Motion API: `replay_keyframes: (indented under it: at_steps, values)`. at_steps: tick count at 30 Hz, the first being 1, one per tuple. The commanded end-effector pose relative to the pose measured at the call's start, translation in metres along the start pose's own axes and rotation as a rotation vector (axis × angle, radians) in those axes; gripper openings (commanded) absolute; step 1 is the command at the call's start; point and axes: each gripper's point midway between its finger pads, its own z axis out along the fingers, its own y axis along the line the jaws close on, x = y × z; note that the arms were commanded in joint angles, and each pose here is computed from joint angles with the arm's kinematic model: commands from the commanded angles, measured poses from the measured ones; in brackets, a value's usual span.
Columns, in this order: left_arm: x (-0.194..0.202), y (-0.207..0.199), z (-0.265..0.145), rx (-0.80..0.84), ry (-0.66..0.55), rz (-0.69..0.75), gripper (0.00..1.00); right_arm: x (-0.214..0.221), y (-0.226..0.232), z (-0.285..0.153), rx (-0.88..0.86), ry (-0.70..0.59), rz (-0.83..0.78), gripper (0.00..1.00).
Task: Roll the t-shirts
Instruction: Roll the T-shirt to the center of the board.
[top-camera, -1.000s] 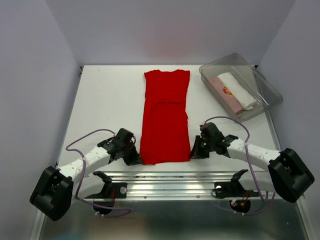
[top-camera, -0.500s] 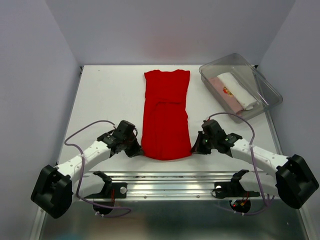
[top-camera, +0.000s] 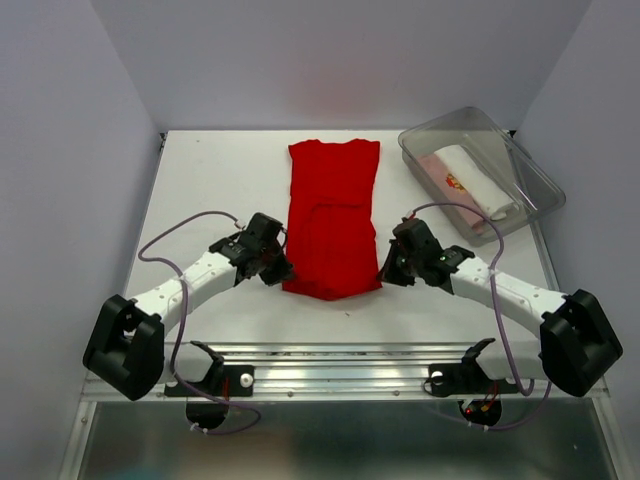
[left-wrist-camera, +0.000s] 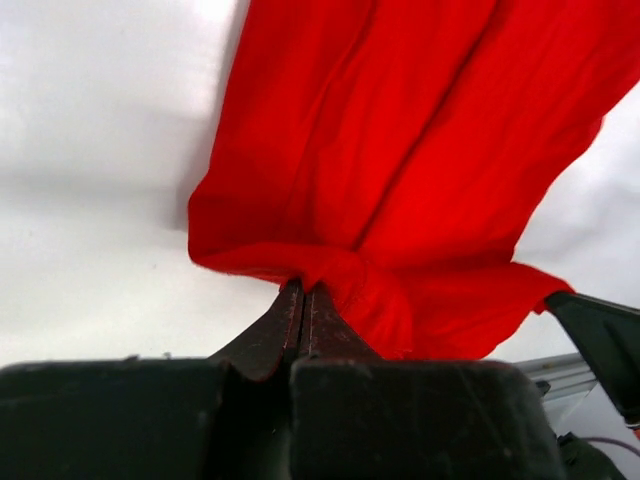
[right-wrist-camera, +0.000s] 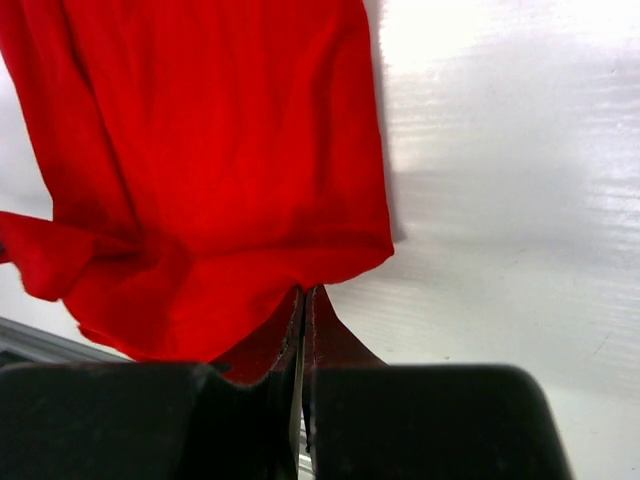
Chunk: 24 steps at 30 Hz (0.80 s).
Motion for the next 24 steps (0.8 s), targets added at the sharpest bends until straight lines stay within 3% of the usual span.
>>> replay_keyframes:
  at_steps: [1, 12, 24]
  values:
    - [-0.033, -0.023, -0.001, 0.035, -0.094, 0.032, 0.0, -0.027, 0.009, 0.001, 0.029, -0.088, -0.03, 0.01]
    - [-0.032, -0.018, 0.005, 0.006, -0.08, 0.027, 0.0, -0.037, 0.01, 0.006, 0.055, -0.115, -0.034, 0.01]
    - [0.001, 0.007, -0.011, 0.017, -0.003, -0.008, 0.0, -0.012, 0.009, 0.0, -0.007, -0.03, -0.037, 0.01]
